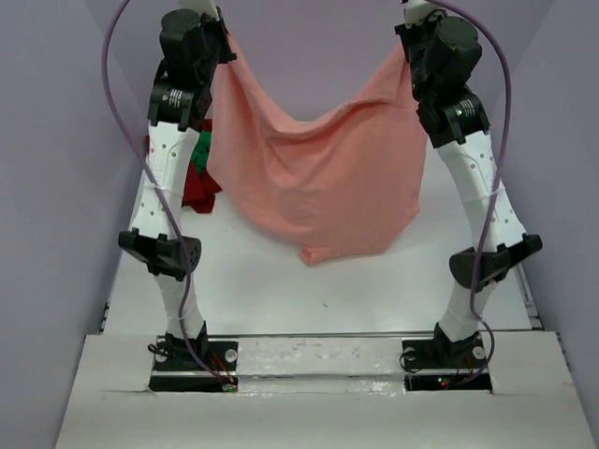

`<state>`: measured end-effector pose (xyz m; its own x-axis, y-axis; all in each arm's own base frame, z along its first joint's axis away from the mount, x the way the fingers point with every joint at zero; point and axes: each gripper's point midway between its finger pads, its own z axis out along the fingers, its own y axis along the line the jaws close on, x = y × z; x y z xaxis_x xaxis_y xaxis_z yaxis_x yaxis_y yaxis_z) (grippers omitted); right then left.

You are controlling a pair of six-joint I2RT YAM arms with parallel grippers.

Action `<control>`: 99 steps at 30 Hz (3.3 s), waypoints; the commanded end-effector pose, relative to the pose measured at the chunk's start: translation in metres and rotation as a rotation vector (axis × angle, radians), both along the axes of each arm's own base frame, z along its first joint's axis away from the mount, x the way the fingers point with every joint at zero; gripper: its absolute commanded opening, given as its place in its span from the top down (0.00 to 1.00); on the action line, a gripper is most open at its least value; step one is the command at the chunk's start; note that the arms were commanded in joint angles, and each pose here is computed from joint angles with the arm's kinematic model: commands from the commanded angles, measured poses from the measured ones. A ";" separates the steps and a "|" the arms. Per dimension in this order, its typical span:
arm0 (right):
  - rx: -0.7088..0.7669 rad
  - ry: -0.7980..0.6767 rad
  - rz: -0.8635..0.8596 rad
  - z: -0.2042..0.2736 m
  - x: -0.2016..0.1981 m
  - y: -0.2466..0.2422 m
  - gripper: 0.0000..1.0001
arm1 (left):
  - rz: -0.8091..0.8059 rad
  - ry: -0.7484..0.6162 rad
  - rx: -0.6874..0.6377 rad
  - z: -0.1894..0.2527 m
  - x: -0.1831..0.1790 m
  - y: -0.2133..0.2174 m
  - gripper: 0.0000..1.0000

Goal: Fold and stack the t-shirts
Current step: Flatten the tshirt out

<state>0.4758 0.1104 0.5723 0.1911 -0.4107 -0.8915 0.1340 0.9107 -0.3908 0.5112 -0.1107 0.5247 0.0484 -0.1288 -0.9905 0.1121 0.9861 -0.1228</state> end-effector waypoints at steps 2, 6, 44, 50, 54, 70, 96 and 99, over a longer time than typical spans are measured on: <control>0.070 -0.172 0.092 0.060 -0.009 0.001 1.00 | -0.018 -0.132 -0.027 0.044 -0.001 0.011 1.00; 0.080 -0.225 0.094 0.083 -0.034 -0.009 1.00 | -0.015 -0.193 -0.028 0.073 -0.029 0.019 1.00; 0.340 0.711 0.126 -0.252 -0.207 0.054 1.00 | -0.100 0.415 -0.229 -0.181 -0.186 -0.014 1.00; 0.321 0.809 0.007 -0.300 -0.232 0.048 1.00 | -0.125 0.443 -0.209 -0.181 -0.219 -0.019 1.00; 0.314 0.874 -0.034 -0.328 -0.250 0.044 1.00 | -0.127 0.462 -0.209 -0.185 -0.237 -0.018 1.00; 0.405 0.779 -0.300 -0.329 -0.288 -0.009 1.00 | -0.050 0.515 -0.211 -0.212 -0.268 -0.001 1.00; 0.262 0.200 -0.299 -0.165 -0.267 -0.115 1.00 | 0.153 0.262 -0.074 -0.145 -0.240 0.040 1.00; 0.243 0.205 -0.285 -0.168 -0.267 -0.114 1.00 | 0.127 0.269 -0.090 -0.148 -0.242 0.036 1.00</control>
